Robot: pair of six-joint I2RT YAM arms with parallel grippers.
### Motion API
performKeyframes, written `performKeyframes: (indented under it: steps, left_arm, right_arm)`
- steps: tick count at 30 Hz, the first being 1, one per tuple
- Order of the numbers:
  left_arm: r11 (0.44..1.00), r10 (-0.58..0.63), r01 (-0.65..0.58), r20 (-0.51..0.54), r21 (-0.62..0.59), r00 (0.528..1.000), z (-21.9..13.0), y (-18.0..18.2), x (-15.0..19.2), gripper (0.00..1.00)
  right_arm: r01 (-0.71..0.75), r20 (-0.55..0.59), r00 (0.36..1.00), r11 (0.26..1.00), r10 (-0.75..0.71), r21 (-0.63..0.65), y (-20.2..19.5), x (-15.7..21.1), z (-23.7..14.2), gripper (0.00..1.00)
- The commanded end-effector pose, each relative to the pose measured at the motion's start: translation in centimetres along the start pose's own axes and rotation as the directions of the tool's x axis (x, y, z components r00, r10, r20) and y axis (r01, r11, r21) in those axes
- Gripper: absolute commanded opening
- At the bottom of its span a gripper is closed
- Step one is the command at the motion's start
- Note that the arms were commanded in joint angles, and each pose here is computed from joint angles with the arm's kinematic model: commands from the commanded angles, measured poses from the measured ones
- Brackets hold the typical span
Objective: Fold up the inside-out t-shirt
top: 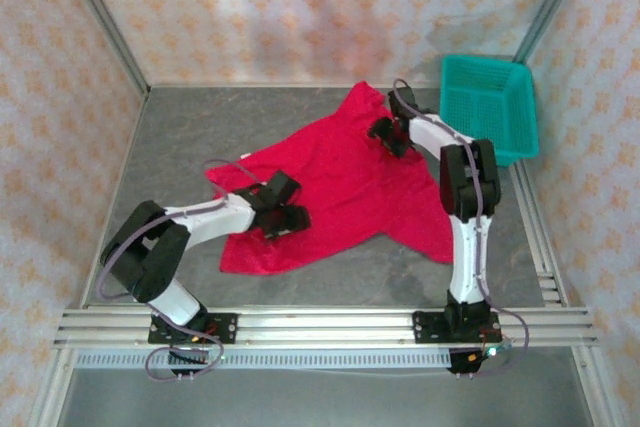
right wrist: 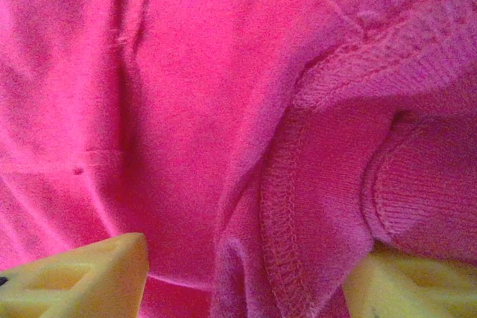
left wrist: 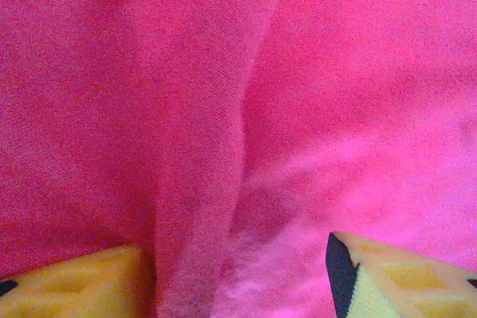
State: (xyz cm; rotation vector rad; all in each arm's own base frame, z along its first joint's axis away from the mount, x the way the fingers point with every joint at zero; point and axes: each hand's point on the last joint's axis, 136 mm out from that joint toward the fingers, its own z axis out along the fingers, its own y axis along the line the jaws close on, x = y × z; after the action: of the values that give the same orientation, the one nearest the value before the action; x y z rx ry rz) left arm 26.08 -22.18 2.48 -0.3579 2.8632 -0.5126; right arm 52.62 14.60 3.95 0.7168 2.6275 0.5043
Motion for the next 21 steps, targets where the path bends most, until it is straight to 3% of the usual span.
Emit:
performKeyframes:
  steps: [1, 5, 11, 16, 21]
  left_arm:
    - [1.000, 0.017, -0.018, -0.062, -0.012, 0.998, 1.3, -3.3, 3.4, 0.65]
    - [0.982, 0.187, -0.188, -0.103, -0.003, 0.977, 0.1, -8.4, 5.1, 0.65]
    - [0.947, 0.320, -0.321, -0.040, -0.028, 0.947, -4.6, -10.9, 1.3, 0.66]
    - [0.955, 0.292, -0.292, 0.008, -0.047, 0.956, -5.7, -10.3, -5.0, 0.66]
    - [0.977, 0.209, -0.209, -0.008, -0.050, 0.978, -3.1, -8.4, -10.7, 0.65]
  right_arm:
    - [0.061, -0.086, 0.995, 0.994, -0.054, 0.091, 0.0, 1.9, 1.7, 0.69]
    - [0.111, -0.065, 0.992, 0.990, -0.106, 0.082, 2.3, 0.3, -0.2, 0.69]
    - [0.183, 0.034, 0.982, 0.975, -0.188, 0.123, 2.9, -1.7, -6.6, 0.70]
    - [0.180, 0.048, 0.981, 0.978, -0.186, 0.107, 1.7, 0.0, -9.6, 0.70]
    - [0.130, 0.012, 0.991, 0.989, -0.131, 0.066, -1.0, 3.9, -10.3, 0.70]
